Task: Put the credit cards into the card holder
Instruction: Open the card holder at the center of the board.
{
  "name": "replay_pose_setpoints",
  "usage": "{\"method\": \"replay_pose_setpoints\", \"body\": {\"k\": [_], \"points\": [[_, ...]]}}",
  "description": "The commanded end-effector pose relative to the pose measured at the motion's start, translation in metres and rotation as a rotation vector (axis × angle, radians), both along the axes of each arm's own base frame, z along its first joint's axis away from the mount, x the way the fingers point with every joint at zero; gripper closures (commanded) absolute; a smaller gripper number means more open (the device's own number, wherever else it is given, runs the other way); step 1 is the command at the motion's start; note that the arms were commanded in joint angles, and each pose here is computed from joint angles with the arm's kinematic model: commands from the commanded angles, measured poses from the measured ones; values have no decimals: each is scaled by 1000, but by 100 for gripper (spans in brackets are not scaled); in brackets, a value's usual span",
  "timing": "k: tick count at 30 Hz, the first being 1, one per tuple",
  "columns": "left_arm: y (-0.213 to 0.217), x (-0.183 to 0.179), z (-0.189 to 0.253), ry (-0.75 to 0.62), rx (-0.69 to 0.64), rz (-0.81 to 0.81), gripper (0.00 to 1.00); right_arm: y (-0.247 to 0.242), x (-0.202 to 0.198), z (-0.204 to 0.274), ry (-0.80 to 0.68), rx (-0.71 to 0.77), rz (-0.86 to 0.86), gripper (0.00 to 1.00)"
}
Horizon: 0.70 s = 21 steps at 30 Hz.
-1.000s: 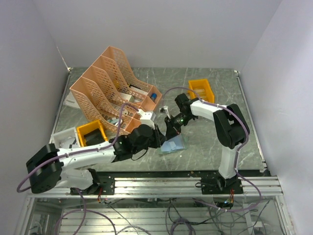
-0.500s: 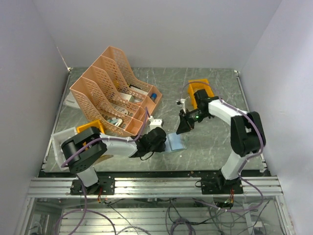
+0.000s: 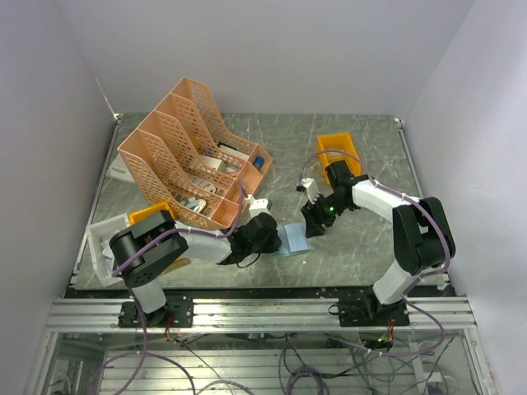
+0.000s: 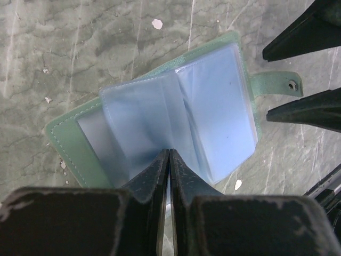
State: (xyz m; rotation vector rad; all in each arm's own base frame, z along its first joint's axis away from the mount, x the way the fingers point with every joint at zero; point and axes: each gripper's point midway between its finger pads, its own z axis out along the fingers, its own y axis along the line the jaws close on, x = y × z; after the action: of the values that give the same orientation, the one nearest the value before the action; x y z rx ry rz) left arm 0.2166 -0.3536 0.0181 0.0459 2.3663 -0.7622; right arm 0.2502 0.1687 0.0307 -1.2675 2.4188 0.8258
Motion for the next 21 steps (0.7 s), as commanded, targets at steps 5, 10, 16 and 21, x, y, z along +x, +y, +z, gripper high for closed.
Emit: {"method": "replay_pose_setpoints", "body": {"k": [5,10,16,21], "points": [[32,-18,-41,80,155,-17,84,-13,17,26,-189,-12,-7,37],[28,-16,-32,67,138,-27,84,-21,16,6,-122,-61,-40,37],[23,-15,-20,53,103,-29,84,-23,14,-4,-88,-86,-52,44],[20,-14,-12,47,92,-39,83,-23,12,-6,-61,-92,-45,85]]}}
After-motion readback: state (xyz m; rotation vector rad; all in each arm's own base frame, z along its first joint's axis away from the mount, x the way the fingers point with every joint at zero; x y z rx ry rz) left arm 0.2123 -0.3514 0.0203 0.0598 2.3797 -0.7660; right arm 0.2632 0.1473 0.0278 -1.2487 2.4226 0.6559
